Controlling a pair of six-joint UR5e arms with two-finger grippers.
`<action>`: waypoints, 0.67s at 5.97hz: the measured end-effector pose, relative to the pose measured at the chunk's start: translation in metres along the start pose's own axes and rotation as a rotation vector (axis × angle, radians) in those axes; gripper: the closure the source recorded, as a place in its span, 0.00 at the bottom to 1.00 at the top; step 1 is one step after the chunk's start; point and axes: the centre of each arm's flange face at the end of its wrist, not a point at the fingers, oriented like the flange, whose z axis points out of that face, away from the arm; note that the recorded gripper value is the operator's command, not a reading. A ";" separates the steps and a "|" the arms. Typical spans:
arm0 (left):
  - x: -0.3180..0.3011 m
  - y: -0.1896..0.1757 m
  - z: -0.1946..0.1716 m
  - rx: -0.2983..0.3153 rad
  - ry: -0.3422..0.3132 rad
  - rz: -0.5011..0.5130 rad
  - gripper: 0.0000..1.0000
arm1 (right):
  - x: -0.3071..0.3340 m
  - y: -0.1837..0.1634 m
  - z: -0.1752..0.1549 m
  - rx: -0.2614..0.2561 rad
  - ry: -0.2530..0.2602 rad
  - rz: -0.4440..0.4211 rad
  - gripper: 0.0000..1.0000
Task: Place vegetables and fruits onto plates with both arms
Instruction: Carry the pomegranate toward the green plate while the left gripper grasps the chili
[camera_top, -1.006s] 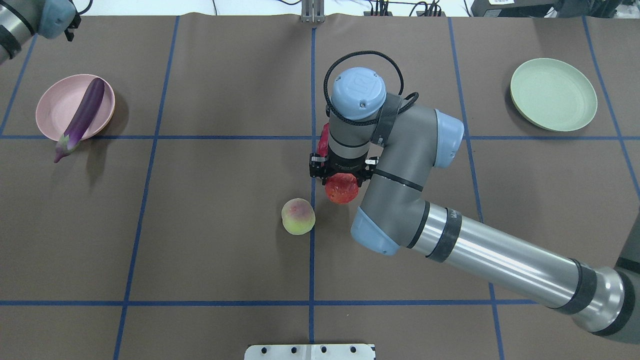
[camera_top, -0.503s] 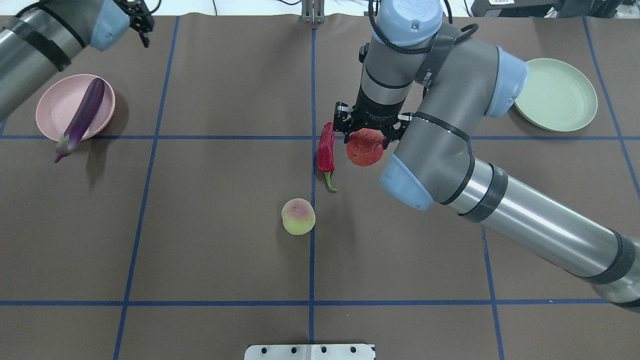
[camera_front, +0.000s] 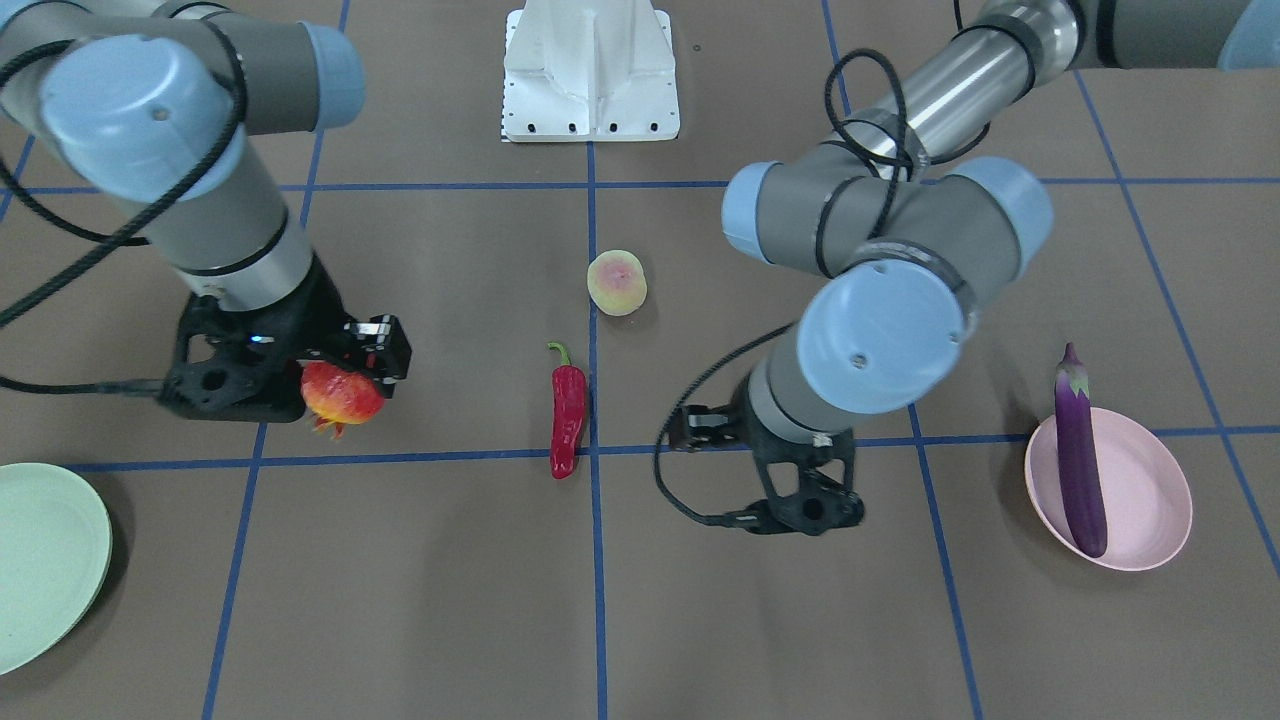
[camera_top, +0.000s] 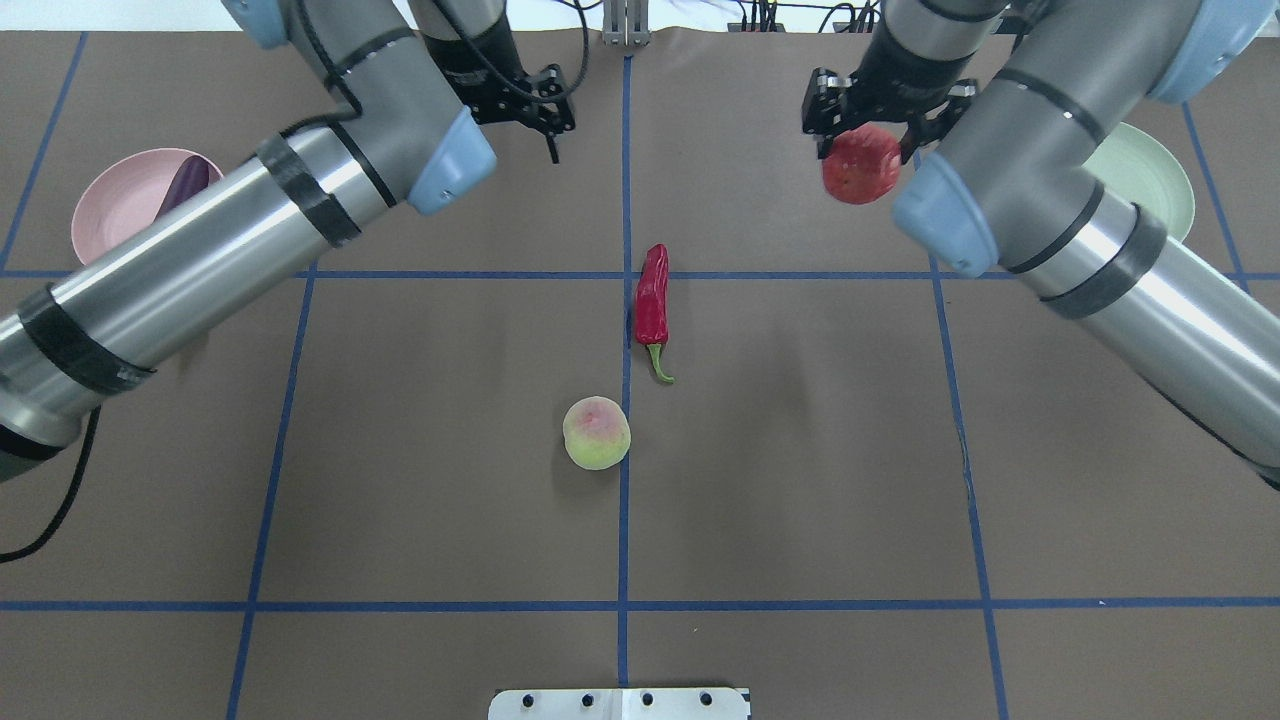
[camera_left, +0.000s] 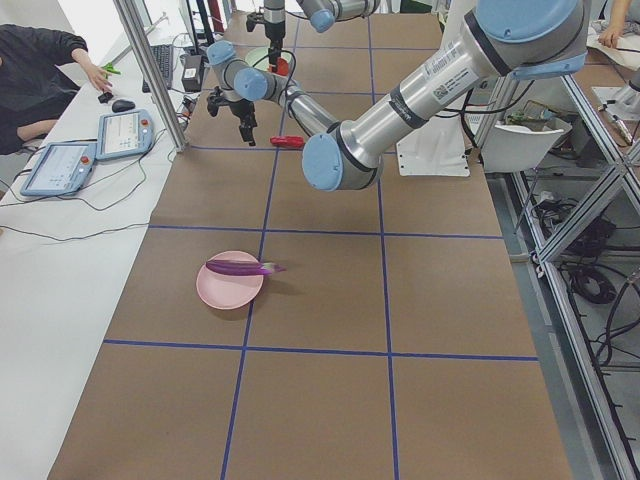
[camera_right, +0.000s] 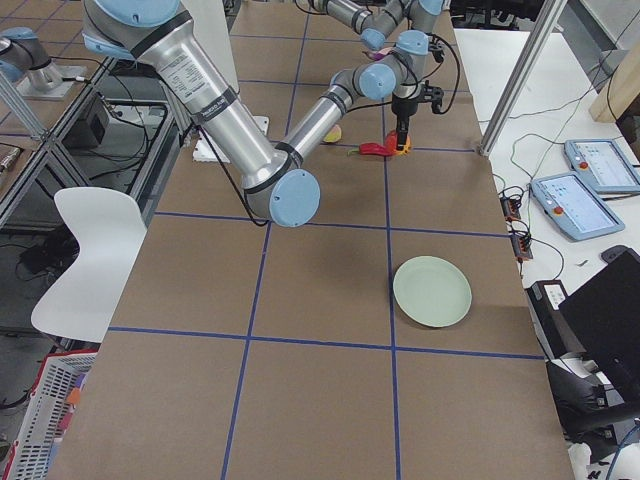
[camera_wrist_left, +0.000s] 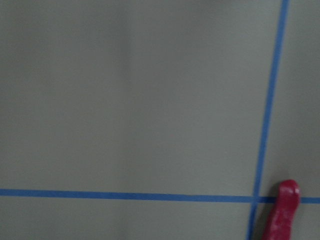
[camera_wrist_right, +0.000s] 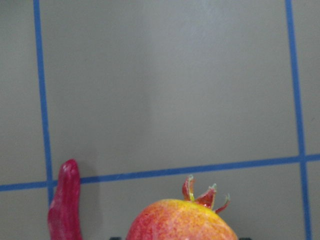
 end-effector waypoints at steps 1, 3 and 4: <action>0.033 0.026 0.024 0.022 0.021 0.011 0.00 | 0.050 -0.028 -0.012 0.030 0.033 -0.073 1.00; 0.062 0.057 0.078 0.082 0.005 0.065 0.00 | 0.116 -0.067 -0.010 0.047 0.081 -0.149 1.00; 0.069 0.066 0.103 0.105 0.000 0.088 0.01 | 0.143 -0.083 0.005 0.072 0.079 -0.169 1.00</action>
